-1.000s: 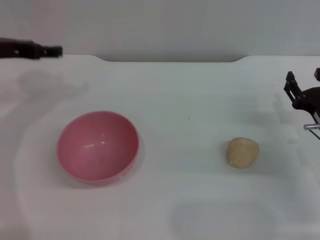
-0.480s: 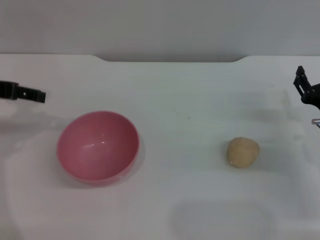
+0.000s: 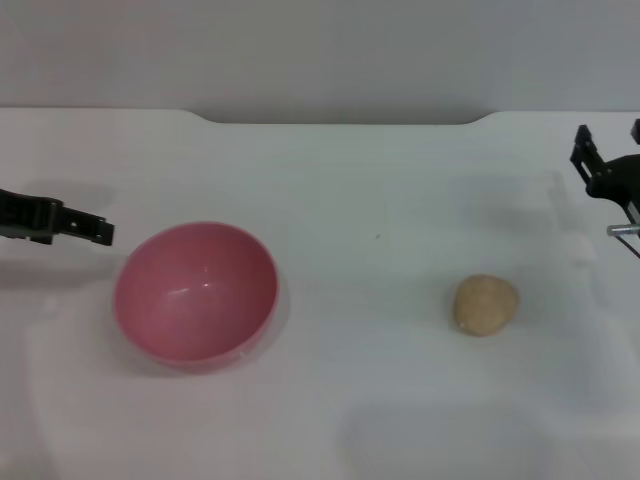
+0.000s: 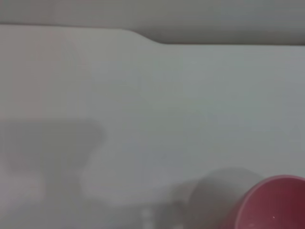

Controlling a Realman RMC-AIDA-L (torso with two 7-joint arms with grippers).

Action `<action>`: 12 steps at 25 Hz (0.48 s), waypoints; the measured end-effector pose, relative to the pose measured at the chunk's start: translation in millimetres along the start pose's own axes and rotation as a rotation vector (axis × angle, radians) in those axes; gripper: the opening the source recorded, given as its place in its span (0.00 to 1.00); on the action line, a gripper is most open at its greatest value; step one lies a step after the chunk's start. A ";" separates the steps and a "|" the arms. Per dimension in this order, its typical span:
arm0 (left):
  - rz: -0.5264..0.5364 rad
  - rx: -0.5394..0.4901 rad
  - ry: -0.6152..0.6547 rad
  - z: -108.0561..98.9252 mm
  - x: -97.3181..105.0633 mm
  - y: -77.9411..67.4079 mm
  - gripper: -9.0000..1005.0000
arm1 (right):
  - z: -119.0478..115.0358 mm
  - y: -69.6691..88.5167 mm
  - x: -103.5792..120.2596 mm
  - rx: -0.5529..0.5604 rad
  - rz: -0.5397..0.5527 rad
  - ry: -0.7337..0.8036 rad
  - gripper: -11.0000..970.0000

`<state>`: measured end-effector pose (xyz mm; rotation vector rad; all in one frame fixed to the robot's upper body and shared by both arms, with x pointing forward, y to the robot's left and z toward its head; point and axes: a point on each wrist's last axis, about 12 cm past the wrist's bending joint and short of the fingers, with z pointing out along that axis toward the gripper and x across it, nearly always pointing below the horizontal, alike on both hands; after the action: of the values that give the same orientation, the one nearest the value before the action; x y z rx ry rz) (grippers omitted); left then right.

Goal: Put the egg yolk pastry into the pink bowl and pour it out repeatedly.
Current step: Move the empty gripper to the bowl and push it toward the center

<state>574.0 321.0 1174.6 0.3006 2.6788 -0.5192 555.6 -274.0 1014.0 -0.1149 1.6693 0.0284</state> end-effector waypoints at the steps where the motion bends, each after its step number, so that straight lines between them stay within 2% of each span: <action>1: 0.000 0.000 0.000 0.0 0.0 0.0 0.85 | 0.0 0.0 0.0 0.000 0.000 0.000 0.69; 5: 0.042 0.016 0.056 11.6 -4.3 -11.7 0.85 | 2.7 1.6 -1.4 -0.005 -0.002 0.002 0.69; 12: 0.085 -0.009 0.127 27.3 -7.5 -19.4 0.85 | 2.9 1.4 -2.0 0.002 0.010 -0.002 0.69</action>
<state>584.6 291.6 1160.5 0.4571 2.7745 -0.4774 558.6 -272.2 1015.6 -0.1055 1.6681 0.0341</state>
